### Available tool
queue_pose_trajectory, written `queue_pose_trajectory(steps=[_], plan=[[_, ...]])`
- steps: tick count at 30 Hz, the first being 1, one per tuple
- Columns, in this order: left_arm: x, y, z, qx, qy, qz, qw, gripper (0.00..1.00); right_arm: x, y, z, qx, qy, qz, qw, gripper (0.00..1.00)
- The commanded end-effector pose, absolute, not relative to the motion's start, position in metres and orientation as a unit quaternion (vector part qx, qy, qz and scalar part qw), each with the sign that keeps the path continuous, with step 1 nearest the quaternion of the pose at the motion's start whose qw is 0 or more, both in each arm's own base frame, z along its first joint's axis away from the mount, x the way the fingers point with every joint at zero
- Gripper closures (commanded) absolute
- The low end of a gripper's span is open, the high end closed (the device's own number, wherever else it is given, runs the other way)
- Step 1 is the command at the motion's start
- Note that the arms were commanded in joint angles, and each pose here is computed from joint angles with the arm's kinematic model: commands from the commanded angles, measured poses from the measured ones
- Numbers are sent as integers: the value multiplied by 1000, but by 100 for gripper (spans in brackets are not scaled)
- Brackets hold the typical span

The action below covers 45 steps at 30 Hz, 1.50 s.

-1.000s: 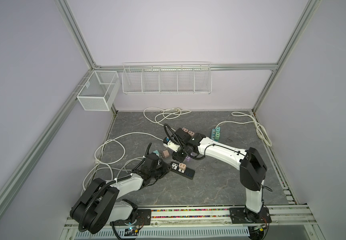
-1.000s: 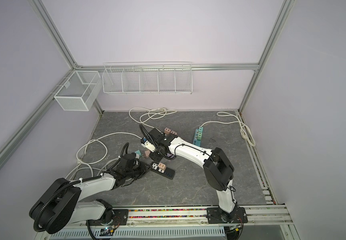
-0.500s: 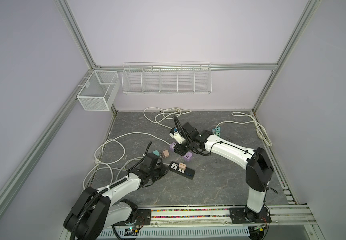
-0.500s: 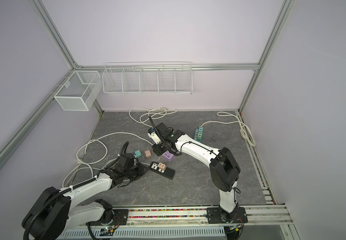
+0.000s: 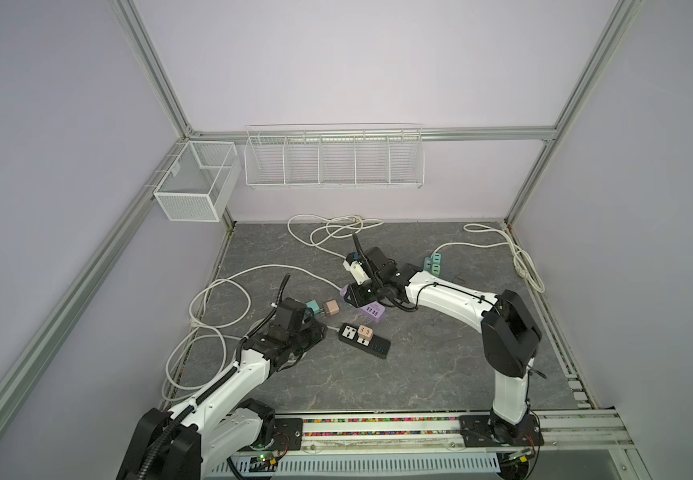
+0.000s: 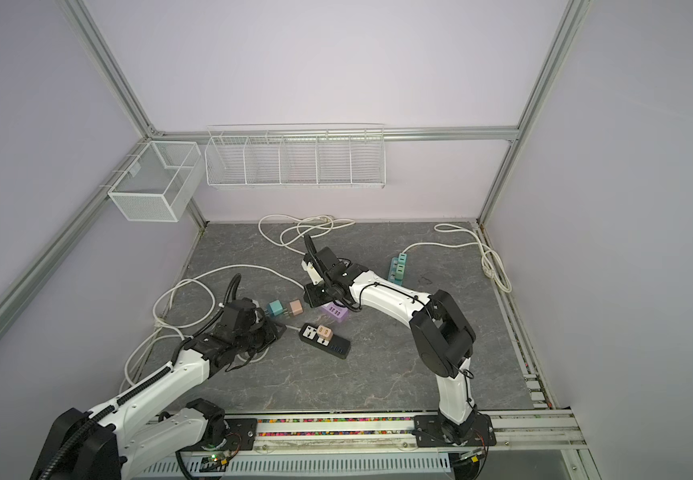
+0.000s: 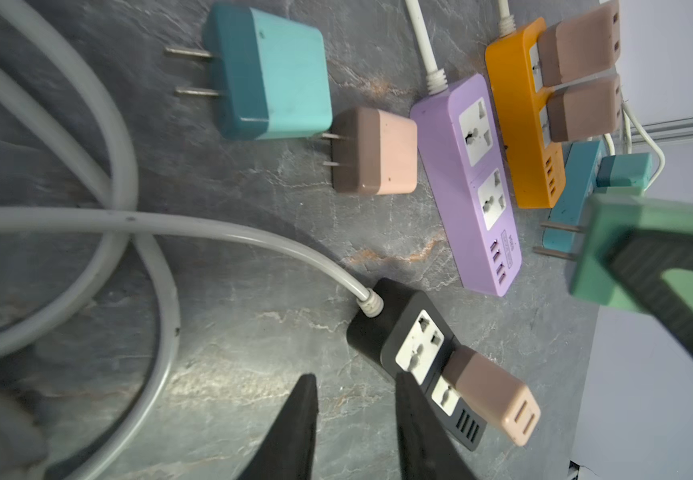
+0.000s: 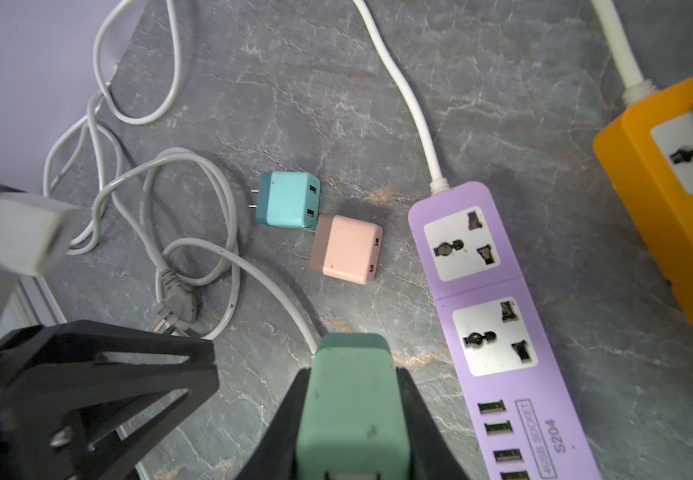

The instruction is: Pull the plug off the socket

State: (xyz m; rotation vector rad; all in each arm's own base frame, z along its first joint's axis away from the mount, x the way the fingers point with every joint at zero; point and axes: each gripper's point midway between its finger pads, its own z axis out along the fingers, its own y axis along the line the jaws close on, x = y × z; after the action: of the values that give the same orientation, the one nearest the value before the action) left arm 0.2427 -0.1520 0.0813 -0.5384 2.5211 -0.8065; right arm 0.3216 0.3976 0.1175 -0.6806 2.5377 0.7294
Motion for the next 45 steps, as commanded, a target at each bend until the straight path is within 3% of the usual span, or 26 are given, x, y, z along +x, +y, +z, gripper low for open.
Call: queue_pose_trajectory(steps=[1, 31, 45], plan=[[248, -145, 96, -185, 912, -279, 235, 65, 327, 404, 104, -217, 915, 270, 208, 84], [250, -140, 92, -200, 909, -275, 242, 63, 330, 447, 58, -229, 912, 287, 182, 83], [246, -138, 88, -204, 910, -272, 239, 63, 323, 452, 45, -224, 914, 292, 171, 74]])
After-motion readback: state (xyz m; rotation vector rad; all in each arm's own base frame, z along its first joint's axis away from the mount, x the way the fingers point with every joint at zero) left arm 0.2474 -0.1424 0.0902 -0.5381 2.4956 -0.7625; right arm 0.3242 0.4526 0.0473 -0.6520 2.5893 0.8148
